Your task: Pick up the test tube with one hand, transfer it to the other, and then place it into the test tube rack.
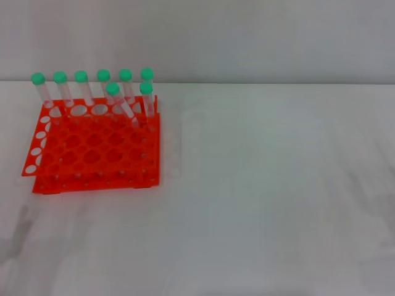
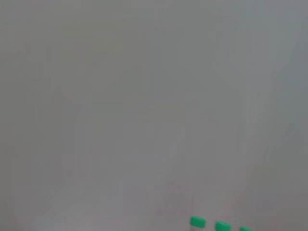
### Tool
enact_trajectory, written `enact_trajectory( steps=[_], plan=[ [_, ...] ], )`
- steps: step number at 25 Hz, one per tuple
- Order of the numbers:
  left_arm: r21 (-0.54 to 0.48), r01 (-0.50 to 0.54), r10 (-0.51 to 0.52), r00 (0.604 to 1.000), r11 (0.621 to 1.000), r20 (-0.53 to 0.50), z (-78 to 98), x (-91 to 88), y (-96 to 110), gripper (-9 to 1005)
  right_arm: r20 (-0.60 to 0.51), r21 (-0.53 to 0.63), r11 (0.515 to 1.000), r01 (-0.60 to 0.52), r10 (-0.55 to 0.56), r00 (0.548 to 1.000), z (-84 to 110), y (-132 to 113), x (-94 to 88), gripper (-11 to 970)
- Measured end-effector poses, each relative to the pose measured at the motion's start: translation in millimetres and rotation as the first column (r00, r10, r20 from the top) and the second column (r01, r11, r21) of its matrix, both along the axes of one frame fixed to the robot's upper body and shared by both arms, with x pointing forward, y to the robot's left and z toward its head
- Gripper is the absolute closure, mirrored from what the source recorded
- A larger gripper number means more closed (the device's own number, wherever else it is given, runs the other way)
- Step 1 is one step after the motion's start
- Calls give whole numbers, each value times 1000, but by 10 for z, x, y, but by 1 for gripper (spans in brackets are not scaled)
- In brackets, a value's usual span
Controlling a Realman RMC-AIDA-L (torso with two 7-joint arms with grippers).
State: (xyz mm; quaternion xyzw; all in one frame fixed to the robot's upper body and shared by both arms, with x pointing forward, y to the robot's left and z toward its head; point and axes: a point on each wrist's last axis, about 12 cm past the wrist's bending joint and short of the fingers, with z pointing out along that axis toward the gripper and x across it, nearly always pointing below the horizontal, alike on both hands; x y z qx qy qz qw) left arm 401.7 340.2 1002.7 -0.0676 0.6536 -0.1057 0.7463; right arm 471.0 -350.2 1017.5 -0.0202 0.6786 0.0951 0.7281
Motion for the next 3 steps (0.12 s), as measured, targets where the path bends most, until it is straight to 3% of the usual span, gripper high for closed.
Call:
enact_trajectory(
  steps=[3],
  plan=[
    [-3,11,-11,1000,1000,3,4,10,-20,193,18,1,1000,1,-1,1000,14,0,-25,122]
  ],
)
